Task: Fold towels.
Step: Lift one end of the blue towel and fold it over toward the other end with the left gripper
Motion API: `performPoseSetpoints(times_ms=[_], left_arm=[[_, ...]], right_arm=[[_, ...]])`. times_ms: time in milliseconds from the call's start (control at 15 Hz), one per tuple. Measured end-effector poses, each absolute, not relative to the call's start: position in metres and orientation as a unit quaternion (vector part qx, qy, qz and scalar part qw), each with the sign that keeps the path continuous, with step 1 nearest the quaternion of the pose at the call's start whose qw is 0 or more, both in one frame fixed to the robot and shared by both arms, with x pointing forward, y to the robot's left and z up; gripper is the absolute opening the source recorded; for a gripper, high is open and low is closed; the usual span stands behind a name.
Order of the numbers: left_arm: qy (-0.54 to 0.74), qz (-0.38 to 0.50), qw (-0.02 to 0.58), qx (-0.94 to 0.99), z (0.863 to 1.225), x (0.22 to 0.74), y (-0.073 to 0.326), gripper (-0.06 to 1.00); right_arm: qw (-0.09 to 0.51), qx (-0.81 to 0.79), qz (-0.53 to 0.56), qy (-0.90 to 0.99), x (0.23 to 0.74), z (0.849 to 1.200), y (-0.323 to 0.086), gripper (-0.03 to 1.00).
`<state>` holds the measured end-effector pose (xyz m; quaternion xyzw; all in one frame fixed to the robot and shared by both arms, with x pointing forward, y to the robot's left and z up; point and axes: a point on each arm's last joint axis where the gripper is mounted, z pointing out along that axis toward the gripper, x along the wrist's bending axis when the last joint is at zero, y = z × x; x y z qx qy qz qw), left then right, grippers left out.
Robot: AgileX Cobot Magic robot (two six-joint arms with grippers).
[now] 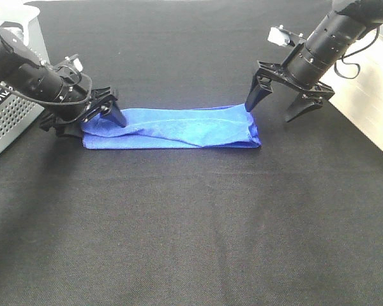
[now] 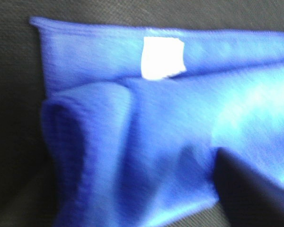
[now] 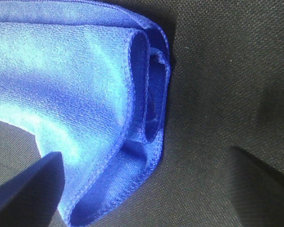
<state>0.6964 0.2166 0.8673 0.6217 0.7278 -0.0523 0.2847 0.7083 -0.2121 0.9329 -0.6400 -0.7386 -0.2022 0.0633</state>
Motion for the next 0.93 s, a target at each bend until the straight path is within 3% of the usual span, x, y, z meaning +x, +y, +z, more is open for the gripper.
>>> performPoseSetpoints(times_ms=[67, 133, 200, 533, 733, 933], left_arm=[[0.734, -0.05, 0.284, 0.615, 0.865, 0.697, 0.218, 0.51], [0.736, -0.051, 0.281, 0.614, 0.861, 0.697, 0.218, 0.22], [0.736, -0.05, 0.281, 0.614, 0.861, 0.697, 0.218, 0.09], [0.72, -0.027, 0.266, 0.64, 0.883, 0.695, 0.226, 0.07], [0.708, 0.01, 0.254, 0.659, 0.946, 0.699, 0.244, 0.07], [0.696, -0.001, 0.255, 0.672, 0.999, 0.704, 0.217, 0.07]], right_arm=[[0.063, -0.64, -0.202, -0.739, 0.708, 0.933, -0.212, 0.86], [0.063, -0.64, -0.202, -0.739, 0.708, 0.933, -0.212, 0.86], [0.063, -0.64, -0.202, -0.739, 0.708, 0.933, -0.212, 0.86], [0.063, -0.64, -0.203, -0.738, 0.708, 0.933, -0.212, 0.86], [0.064, -0.641, -0.202, -0.738, 0.708, 0.933, -0.212, 0.86], [0.091, -0.648, -0.192, -0.731, 0.704, 0.934, -0.21, 0.86]])
